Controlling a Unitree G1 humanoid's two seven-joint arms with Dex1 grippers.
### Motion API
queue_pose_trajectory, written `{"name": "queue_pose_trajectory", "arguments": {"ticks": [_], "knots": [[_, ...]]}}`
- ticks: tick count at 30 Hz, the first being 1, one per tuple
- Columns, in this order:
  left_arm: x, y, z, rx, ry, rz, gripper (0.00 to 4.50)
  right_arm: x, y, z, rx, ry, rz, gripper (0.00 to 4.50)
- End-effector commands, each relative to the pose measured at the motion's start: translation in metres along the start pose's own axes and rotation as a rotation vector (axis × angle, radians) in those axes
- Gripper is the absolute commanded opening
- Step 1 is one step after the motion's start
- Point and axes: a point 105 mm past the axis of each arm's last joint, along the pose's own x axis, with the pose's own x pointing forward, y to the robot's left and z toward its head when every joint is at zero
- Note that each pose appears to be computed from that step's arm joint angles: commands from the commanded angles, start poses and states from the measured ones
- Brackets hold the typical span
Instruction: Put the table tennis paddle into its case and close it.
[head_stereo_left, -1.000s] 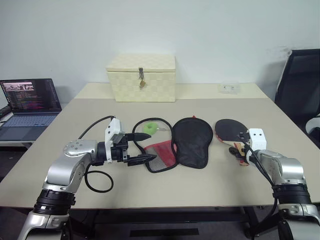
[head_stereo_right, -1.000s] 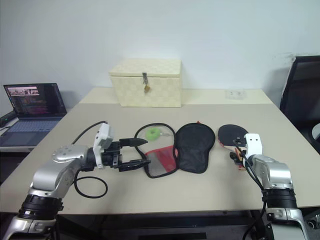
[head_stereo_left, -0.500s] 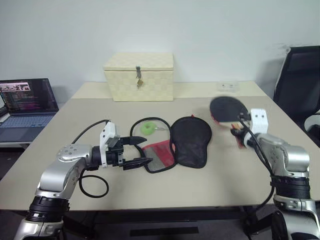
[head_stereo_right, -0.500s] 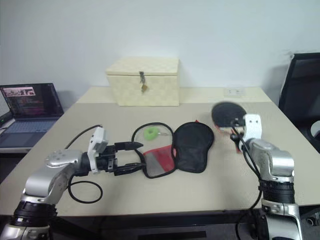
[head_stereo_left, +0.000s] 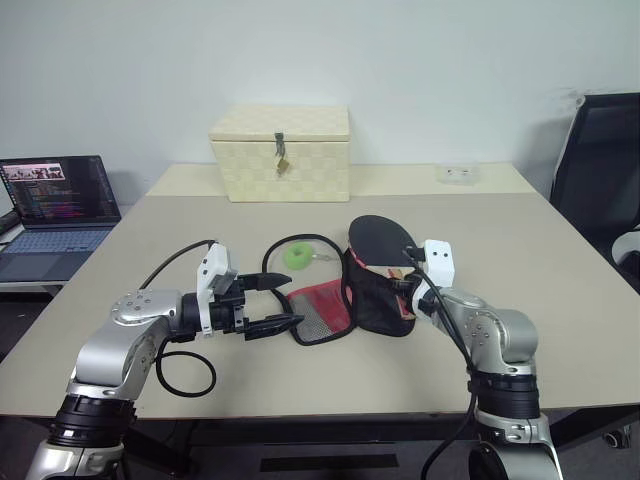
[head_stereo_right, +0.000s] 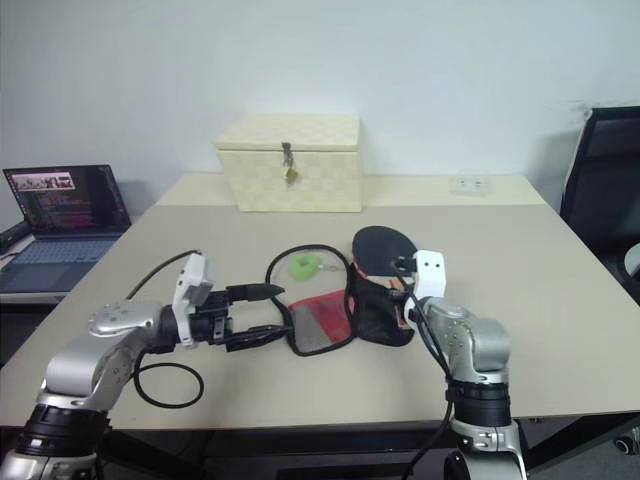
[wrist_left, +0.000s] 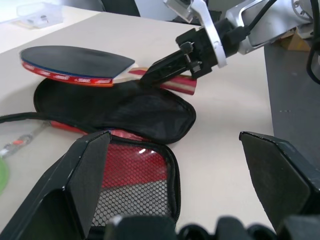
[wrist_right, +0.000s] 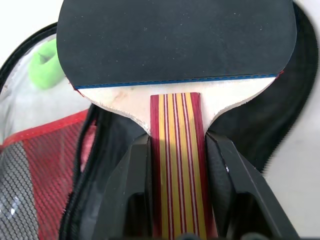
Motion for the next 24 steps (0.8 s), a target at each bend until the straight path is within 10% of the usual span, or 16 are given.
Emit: {"name": "queue_pose_trajectory", "arguments": {"ticks": [1, 16, 24], "knots": [[-0.005, -0.001, 0.015, 0.057, -0.022, 0.009, 4.50, 0.003, 0.004, 0.014, -0.009, -0.074, -0.004, 1.09], [-0.009, -0.001, 0.013, 0.057, -0.011, 0.024, 4.50, 0.015, -0.010, 0.004, -0.012, -0.051, -0.078, 1.09], [-0.008, 0.001, 0.010, 0.044, -0.001, 0.037, 4.50, -0.005, 0.003, 0.023, -0.115, -0.122, -0.039, 4.14]]}}
